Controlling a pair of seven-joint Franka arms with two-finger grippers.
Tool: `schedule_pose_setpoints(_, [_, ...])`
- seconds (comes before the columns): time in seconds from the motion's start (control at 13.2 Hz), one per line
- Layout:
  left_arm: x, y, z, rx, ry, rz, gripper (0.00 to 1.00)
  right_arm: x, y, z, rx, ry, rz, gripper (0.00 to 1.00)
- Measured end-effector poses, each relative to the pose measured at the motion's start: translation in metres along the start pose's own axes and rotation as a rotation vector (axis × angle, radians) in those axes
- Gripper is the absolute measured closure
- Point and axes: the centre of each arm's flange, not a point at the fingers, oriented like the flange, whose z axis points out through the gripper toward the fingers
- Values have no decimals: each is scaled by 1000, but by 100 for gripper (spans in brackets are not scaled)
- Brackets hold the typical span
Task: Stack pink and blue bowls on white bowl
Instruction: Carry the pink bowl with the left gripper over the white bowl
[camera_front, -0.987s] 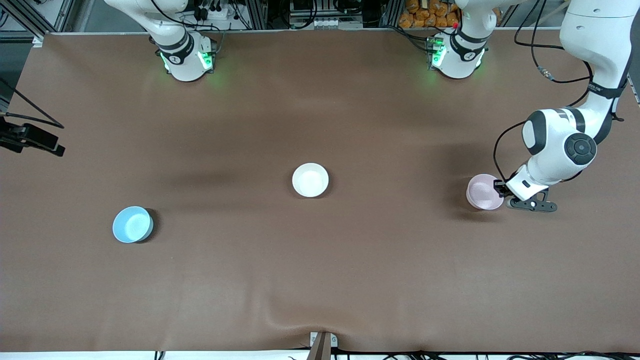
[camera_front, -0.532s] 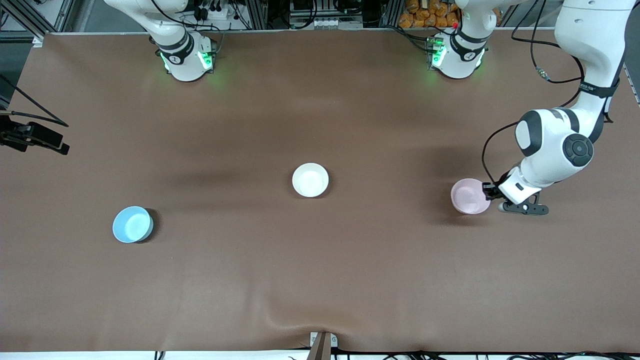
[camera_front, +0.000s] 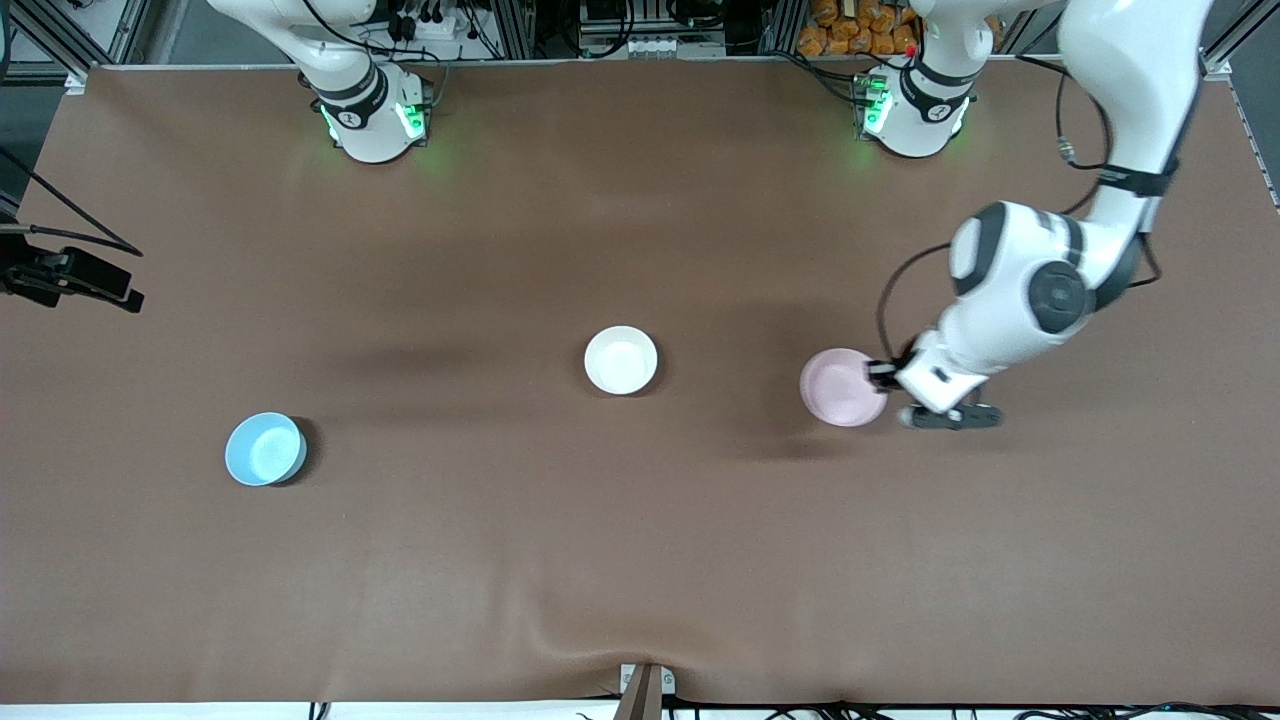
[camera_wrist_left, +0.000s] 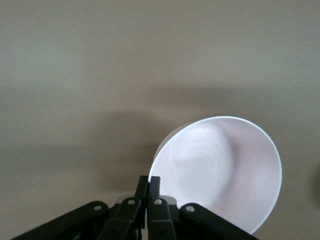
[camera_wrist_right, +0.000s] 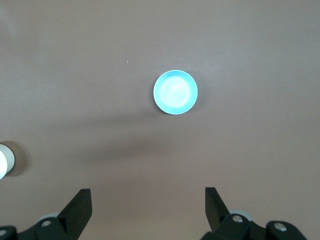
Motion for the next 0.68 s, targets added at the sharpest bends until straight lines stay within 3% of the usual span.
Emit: schedule_pose_setpoints(0.68, [-74,225,30,-66,-35,-132,98,12,5,31,-2,-21,10,0])
